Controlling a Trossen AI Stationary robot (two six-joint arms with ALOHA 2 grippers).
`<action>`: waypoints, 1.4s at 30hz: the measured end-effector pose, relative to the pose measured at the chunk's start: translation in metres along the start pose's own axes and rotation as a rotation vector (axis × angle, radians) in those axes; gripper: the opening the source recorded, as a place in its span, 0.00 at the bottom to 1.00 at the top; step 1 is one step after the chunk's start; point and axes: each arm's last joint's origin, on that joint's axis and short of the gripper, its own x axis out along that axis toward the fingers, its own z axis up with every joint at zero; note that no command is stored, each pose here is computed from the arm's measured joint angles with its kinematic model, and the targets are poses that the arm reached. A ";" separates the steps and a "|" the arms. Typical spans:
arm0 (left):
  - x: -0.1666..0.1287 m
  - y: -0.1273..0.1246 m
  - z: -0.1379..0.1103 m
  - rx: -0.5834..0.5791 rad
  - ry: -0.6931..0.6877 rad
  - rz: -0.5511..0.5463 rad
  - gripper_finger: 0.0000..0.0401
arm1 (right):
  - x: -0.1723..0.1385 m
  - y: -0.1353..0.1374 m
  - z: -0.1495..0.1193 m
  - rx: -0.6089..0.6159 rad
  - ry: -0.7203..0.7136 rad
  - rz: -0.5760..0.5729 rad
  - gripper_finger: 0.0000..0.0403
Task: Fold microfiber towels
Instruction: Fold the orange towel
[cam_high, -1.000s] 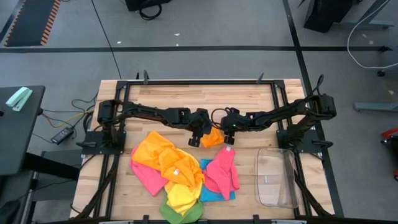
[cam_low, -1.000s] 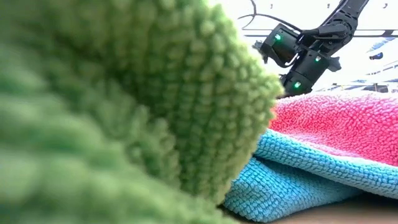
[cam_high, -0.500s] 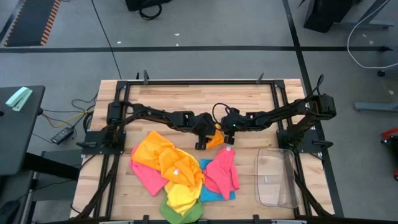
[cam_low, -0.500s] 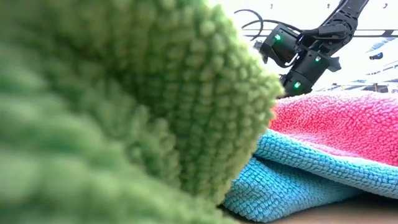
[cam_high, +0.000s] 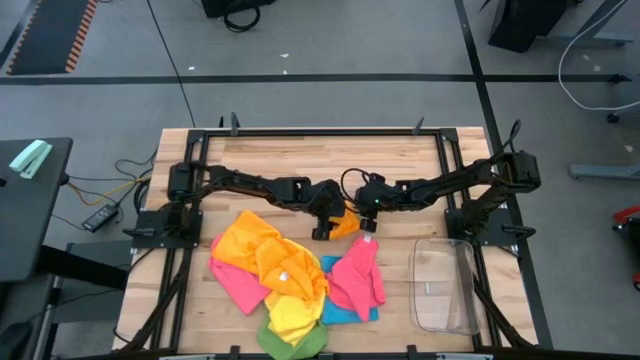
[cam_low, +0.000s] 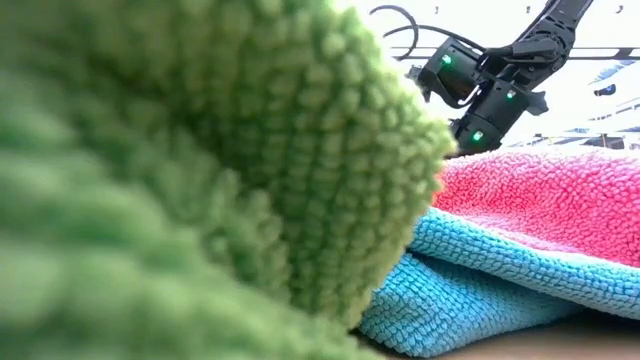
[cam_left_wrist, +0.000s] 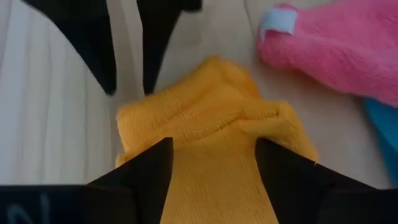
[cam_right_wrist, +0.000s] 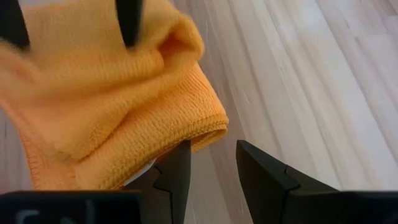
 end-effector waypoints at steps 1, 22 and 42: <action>-0.003 0.000 0.001 0.003 -0.002 0.000 0.58 | 0.000 0.000 0.000 0.000 0.001 0.000 0.34; -0.011 0.000 0.003 0.188 -0.010 -0.027 0.52 | -0.009 0.001 -0.010 -0.047 0.121 0.114 0.34; 0.010 -0.020 0.000 0.274 -0.052 -0.161 0.36 | -0.006 0.003 -0.005 -0.016 0.059 0.175 0.34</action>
